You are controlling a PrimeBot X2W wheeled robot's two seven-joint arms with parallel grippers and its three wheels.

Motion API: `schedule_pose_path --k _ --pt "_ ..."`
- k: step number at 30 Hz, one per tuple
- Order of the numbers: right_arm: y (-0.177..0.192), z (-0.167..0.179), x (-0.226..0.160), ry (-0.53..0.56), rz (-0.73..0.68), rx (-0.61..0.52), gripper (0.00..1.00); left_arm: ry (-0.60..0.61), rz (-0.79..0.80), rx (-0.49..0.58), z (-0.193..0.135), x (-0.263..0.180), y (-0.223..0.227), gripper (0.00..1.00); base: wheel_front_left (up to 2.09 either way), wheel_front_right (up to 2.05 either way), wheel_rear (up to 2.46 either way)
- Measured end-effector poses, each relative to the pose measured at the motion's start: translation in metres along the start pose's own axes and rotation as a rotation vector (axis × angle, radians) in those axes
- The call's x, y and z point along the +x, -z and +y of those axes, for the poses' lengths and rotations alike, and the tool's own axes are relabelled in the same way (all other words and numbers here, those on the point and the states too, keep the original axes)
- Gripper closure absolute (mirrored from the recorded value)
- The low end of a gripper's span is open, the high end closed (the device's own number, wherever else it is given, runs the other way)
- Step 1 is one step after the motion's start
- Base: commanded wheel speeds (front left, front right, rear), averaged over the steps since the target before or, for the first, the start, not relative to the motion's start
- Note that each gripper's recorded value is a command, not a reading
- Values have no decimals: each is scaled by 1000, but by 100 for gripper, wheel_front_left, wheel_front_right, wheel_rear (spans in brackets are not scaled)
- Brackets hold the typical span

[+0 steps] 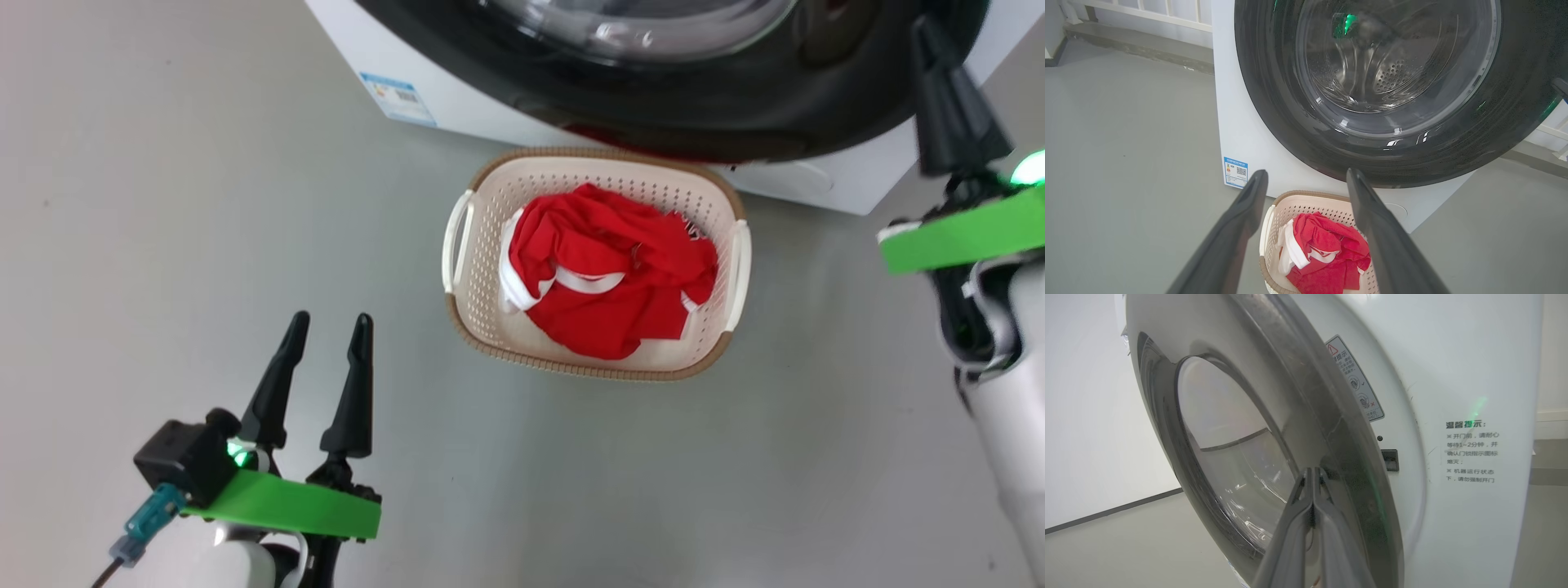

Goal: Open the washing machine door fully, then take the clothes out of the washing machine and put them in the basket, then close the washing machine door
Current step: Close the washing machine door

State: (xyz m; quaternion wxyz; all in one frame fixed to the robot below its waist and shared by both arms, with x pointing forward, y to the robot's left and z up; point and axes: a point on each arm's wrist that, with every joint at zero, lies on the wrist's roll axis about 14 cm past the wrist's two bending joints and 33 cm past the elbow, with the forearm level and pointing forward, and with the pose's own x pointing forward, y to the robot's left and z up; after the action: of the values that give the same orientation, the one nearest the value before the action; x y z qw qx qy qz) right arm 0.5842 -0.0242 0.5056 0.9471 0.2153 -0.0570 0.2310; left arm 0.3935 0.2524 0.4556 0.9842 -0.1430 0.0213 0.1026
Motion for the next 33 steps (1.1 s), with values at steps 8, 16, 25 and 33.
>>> schedule_pose_path --k 8,16,25,33 --pt "-8 -25 28 51 -79 60 100 -5 17 1 1 13 8 0 0 0 0" --pt "-3 -33 42 70 -112 105 100 -8 34 4 3 21 15 0 0 0 0" --pt "-12 -21 40 47 -109 85 100 10 11 5 -4 24 7 0 0 0 0" --pt "13 -3 -7 27 15 61 33 2 0 28 0 10 1 0 0 0 0"
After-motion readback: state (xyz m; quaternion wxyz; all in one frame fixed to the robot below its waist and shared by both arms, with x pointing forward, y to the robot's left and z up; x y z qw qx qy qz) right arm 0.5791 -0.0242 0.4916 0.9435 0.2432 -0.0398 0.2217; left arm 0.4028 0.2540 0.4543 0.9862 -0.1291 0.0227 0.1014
